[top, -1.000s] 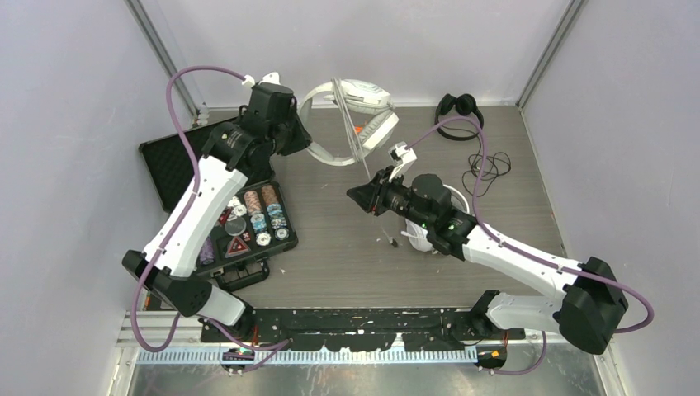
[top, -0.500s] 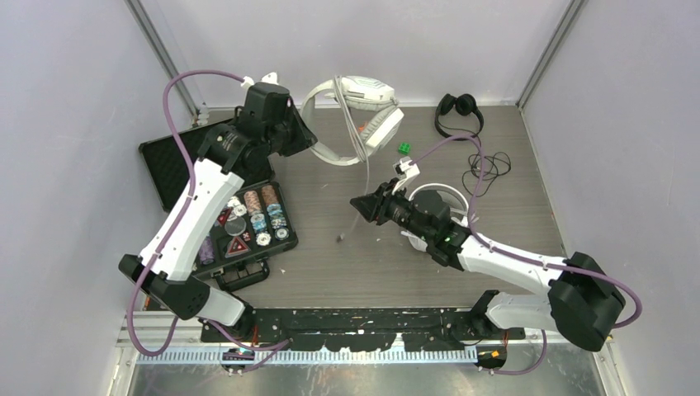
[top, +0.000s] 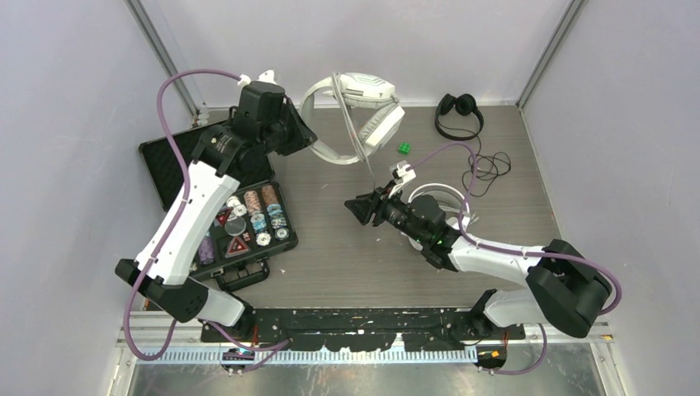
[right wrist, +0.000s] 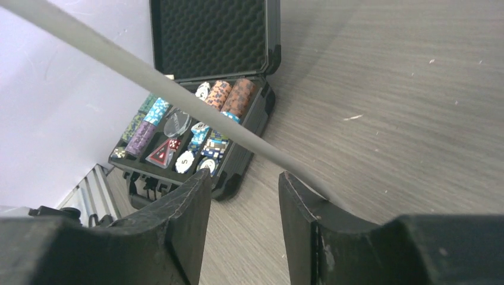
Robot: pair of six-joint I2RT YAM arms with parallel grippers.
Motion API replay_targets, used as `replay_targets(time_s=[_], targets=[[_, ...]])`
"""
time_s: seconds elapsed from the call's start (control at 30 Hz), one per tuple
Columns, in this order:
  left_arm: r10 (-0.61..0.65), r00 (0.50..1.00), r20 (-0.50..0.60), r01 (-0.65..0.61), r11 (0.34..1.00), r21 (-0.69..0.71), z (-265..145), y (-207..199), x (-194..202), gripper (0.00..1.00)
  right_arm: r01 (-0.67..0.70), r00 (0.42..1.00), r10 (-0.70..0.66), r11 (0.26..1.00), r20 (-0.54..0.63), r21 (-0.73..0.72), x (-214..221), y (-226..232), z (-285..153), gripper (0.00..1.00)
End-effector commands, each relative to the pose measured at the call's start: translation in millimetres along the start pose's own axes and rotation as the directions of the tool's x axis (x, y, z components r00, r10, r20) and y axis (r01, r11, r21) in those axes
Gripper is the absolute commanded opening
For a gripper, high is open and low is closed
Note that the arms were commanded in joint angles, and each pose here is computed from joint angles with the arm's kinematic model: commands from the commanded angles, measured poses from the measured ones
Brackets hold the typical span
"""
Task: Wrap the headphones
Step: Wrap the headphones cable around the headphones.
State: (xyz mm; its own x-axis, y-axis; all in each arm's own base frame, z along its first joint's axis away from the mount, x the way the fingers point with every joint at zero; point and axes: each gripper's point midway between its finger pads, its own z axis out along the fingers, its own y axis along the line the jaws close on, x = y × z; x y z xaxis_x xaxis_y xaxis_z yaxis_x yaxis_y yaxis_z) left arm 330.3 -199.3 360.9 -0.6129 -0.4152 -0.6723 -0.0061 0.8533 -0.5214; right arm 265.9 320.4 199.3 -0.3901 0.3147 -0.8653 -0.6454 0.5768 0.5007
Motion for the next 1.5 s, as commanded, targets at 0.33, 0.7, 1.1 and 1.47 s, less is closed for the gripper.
replay_targets(time_s=[0.33,0.7,1.1,1.47], targets=[[-0.009,0.991,0.136,-0.025,0.968,0.250,-50,-55,-47,0.00,0.185,0.970,-0.198,0.978,0.144,0.102,-50,-8,-15,0.53],[0.015,0.990,0.141,-0.050,0.967,0.250,-50,-59,-51,0.00,0.297,0.949,-0.302,0.953,0.087,0.066,-41,-8,-22,0.57],[0.026,0.991,0.128,-0.058,0.966,0.253,-49,-61,-50,0.00,0.258,0.966,-0.259,0.937,0.029,-0.236,-15,39,-3,0.61],[0.044,0.989,0.139,-0.077,0.968,0.240,-44,-61,-54,0.00,0.299,0.954,-0.295,0.950,0.053,-0.089,-27,15,-29,0.62]])
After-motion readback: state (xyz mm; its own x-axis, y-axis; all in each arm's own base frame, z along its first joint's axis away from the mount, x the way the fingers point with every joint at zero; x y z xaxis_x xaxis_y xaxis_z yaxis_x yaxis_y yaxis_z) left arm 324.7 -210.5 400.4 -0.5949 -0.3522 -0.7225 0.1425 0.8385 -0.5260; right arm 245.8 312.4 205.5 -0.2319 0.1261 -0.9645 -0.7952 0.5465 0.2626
